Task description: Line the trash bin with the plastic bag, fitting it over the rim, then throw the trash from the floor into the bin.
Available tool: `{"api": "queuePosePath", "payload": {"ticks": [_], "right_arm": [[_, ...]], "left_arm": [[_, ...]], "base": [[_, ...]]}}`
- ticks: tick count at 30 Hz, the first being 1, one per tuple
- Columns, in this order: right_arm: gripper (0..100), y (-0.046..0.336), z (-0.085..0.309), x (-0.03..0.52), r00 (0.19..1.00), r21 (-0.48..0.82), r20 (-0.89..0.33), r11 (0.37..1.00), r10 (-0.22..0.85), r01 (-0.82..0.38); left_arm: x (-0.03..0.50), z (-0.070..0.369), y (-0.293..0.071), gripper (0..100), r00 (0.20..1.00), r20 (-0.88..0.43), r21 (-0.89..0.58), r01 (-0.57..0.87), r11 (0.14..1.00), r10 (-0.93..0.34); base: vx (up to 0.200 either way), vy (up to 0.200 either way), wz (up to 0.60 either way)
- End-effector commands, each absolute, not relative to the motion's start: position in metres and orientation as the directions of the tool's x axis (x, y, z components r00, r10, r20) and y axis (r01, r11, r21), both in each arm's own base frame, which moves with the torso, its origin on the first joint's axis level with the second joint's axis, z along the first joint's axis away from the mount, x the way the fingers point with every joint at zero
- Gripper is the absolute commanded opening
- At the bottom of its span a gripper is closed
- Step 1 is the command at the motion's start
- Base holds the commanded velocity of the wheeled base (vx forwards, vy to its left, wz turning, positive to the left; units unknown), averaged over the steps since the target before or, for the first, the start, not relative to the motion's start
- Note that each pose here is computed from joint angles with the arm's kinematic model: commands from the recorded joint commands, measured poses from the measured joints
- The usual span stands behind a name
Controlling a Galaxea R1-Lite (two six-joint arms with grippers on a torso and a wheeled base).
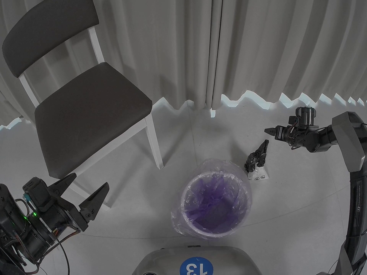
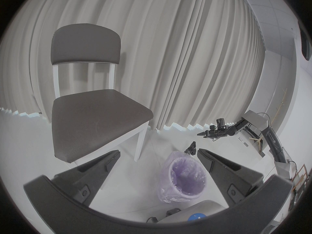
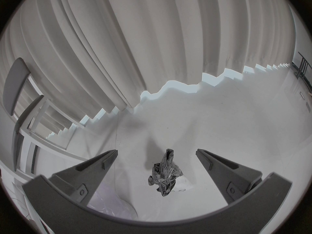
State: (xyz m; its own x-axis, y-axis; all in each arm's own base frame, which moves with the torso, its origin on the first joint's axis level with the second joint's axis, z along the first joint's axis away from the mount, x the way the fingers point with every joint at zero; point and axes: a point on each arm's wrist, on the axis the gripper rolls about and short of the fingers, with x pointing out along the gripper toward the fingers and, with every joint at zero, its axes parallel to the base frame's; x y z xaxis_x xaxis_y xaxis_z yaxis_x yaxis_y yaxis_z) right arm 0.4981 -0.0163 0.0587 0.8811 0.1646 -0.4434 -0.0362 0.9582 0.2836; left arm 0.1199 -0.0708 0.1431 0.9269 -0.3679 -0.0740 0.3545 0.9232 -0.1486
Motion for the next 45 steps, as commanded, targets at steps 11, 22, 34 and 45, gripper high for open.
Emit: {"api": "queuePosePath", "payload": {"ticks": [11,22,34,45], "right_arm": [[100,-0.012,0.039,0.502,0.868,0.283,-0.466,0.958,0.170,-0.036],[100,-0.008,0.016,0.511,0.863,0.312,-0.458,0.948,0.213,-0.068],[100,-0.009,0.006,0.514,0.922,0.228,-0.347,0.969,0.174,-0.097],[100,-0.006,-0.036,0.516,0.915,0.187,-0.361,0.975,0.178,-0.116]], "left_arm": [[0.121,0.141,-0.066,100,0.940,-0.089,-0.146,0.315,0.938,-0.329],[0.134,0.154,-0.067,100,0.957,-0.036,-0.158,0.280,0.947,-0.289],[0.137,0.151,-0.077,100,0.945,-0.025,-0.176,0.316,0.932,-0.325],[0.136,0.141,-0.083,100,0.950,-0.036,-0.172,0.300,0.938,-0.310]], "base": [[0.000,0.000,0.00],[0.000,0.000,0.00],[0.000,0.000,0.00],[0.000,0.000,0.00]]}}
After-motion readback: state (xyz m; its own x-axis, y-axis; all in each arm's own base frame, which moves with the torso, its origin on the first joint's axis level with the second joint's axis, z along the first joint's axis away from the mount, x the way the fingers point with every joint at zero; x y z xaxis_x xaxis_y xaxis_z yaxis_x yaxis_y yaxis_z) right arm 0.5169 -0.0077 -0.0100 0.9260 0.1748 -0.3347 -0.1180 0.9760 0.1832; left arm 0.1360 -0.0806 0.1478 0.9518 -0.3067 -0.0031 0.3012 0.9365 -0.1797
